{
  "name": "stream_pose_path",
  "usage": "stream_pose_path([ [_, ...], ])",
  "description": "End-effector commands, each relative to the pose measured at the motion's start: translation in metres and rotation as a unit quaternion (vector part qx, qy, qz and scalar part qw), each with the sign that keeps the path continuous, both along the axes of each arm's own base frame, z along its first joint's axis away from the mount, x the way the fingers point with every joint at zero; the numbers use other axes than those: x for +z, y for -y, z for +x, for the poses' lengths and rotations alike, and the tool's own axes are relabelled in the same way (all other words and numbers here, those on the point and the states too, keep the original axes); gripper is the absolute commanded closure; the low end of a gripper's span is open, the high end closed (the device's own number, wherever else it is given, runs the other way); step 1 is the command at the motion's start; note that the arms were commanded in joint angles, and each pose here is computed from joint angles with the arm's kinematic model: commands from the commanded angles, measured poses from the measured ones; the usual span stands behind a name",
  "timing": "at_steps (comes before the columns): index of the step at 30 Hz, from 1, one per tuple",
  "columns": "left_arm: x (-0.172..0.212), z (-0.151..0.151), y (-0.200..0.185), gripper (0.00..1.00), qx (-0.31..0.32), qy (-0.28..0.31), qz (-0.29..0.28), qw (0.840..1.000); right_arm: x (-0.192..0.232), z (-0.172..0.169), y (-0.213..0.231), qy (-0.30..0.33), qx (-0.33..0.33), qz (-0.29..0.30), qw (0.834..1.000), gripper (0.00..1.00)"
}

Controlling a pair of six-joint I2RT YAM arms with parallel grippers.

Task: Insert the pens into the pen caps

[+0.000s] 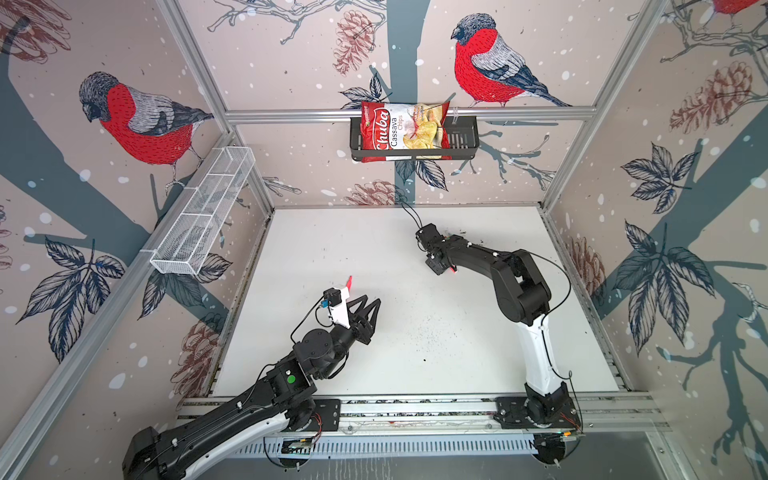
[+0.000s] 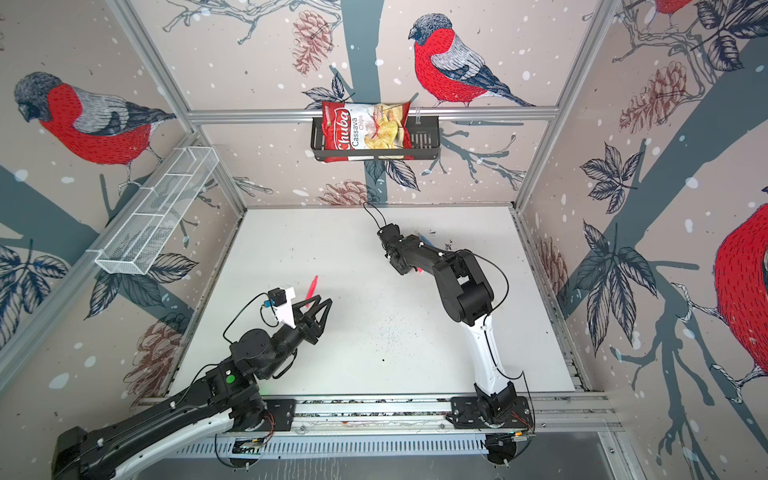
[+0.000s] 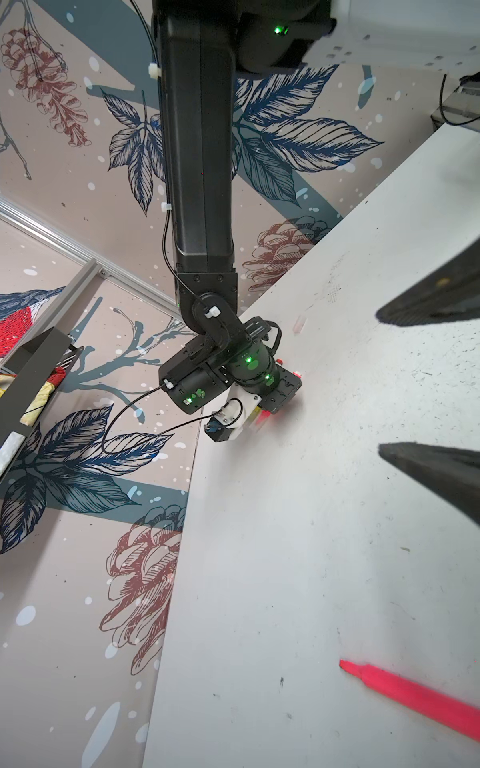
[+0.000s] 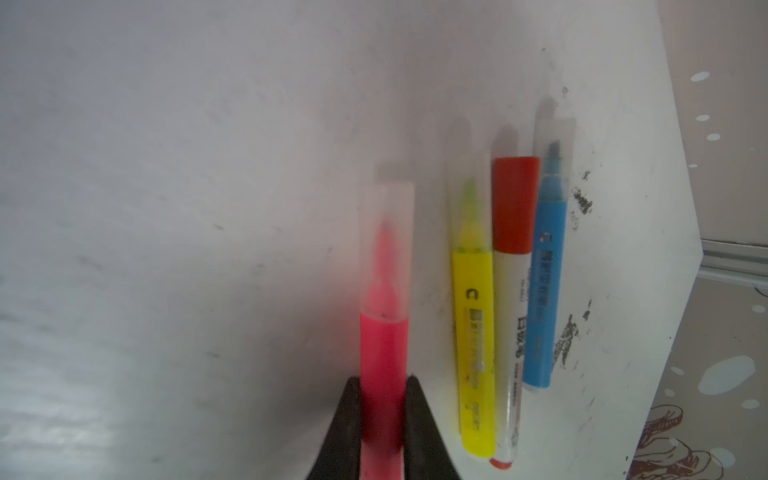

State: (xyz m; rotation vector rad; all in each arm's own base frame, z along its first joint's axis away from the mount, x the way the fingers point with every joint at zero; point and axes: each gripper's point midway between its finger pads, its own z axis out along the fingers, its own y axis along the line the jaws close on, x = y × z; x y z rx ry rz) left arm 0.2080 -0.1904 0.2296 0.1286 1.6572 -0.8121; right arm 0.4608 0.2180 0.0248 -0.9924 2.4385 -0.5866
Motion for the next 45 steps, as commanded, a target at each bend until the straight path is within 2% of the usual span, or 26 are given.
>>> stream_pose_path([
  [1,0.010,0.001,-0.001,0.53,0.004,0.014,0.005,1.000,0.002,-0.002,0.012,0.008,-0.014,-0.037,0.999,0.68],
  [4,0.014,0.001,-0.001,0.53,0.005,0.015,0.009,1.000,0.013,0.000,0.011,0.032,-0.025,-0.033,0.999,0.61],
  [8,0.017,0.002,-0.001,0.53,0.008,0.017,0.012,1.000,0.030,-0.010,-0.002,0.054,-0.012,-0.011,0.998,0.58],
  [11,0.018,0.005,-0.004,0.52,0.020,0.016,0.016,1.000,0.042,-0.017,-0.012,0.059,-0.006,0.020,0.998,0.58],
  [13,0.008,0.014,-0.010,0.51,0.046,-0.013,0.038,0.998,0.049,-0.024,-0.019,0.056,-0.006,0.052,0.997,0.58],
  [16,-0.016,0.032,-0.016,0.51,0.078,-0.081,0.095,0.989,0.064,-0.030,-0.025,0.061,-0.011,0.102,0.993,0.58],
  [19,-0.036,0.045,-0.021,0.51,0.096,-0.130,0.129,0.978,0.083,-0.037,-0.029,0.074,-0.019,0.149,0.986,0.54],
  [25,-0.083,0.080,-0.054,0.47,0.132,-0.236,0.106,0.957,0.118,-0.055,-0.036,0.079,-0.016,0.259,0.962,0.51],
  [30,-0.110,0.098,-0.066,0.47,0.143,-0.276,0.115,0.943,0.138,-0.066,-0.028,0.076,-0.019,0.339,0.938,0.48],
  [34,-0.124,0.113,-0.070,0.48,0.148,-0.294,0.133,0.935,0.146,-0.075,-0.024,0.076,-0.017,0.366,0.927,0.48],
  [40,-0.146,0.125,-0.084,0.47,0.183,-0.333,0.179,0.908,0.144,-0.085,-0.020,0.070,-0.017,0.381,0.922,0.48],
  [45,-0.164,0.128,-0.095,0.48,0.188,-0.357,0.180,0.897,0.141,-0.092,-0.018,0.064,-0.018,0.392,0.917,0.48],
])
